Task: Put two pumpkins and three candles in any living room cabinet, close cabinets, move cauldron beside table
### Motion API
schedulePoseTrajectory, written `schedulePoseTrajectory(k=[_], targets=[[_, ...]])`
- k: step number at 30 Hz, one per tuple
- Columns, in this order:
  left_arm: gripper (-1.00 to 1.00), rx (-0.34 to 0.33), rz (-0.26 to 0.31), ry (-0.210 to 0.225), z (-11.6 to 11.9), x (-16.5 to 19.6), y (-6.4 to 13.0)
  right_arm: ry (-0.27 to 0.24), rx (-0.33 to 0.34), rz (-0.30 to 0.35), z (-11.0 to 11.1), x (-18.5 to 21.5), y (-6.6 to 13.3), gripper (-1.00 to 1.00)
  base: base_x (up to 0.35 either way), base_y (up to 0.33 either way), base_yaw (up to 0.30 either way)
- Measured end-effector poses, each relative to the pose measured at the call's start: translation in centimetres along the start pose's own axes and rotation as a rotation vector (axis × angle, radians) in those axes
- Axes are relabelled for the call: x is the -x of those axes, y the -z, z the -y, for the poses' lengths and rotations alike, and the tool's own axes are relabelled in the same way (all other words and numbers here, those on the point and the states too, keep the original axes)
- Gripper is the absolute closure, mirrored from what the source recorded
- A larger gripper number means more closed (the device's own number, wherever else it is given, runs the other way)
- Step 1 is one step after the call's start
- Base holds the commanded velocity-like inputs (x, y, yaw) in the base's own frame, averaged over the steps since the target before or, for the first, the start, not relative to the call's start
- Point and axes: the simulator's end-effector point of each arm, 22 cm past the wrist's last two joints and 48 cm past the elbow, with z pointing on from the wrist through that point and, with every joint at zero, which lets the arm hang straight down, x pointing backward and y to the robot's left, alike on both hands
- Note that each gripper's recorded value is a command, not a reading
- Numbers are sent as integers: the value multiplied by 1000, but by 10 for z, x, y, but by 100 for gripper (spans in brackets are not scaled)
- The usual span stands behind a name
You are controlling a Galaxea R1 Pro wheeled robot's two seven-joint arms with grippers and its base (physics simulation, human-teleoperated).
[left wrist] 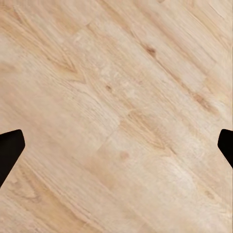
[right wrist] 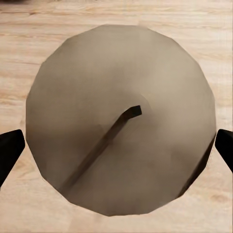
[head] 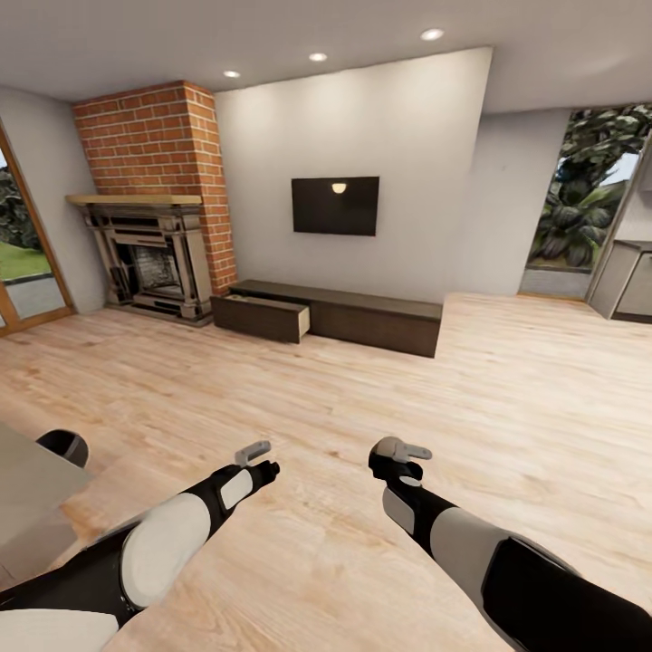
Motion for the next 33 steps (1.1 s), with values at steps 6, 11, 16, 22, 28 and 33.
schedulePoseTrajectory(k=[6, 11, 16, 22, 28, 33], targets=[[-100, 1, 1, 0, -1, 0, 0, 1, 0, 0, 0, 0, 0, 100, 335, 0, 0], [-100, 1, 0, 0, -1, 0, 0, 0, 0, 0, 0, 0, 0, 100, 335, 0, 0], [-100, 4, 2, 1, -2, 1, 0, 1, -1, 0, 1, 0, 0, 100, 335, 0, 0], [-100, 4, 1, 0, -2, 1, 0, 1, -1, 0, 1, 0, 0, 100, 335, -2, 0], [-100, 4, 4, 1, 1, 7, 6, 3, -1, 0, 0, 8, 4, 100, 334, -7, 0], [-100, 4, 4, 1, 3, 13, 12, 3, -1, 0, -1, 15, 8, 100, 334, 0, 0]])
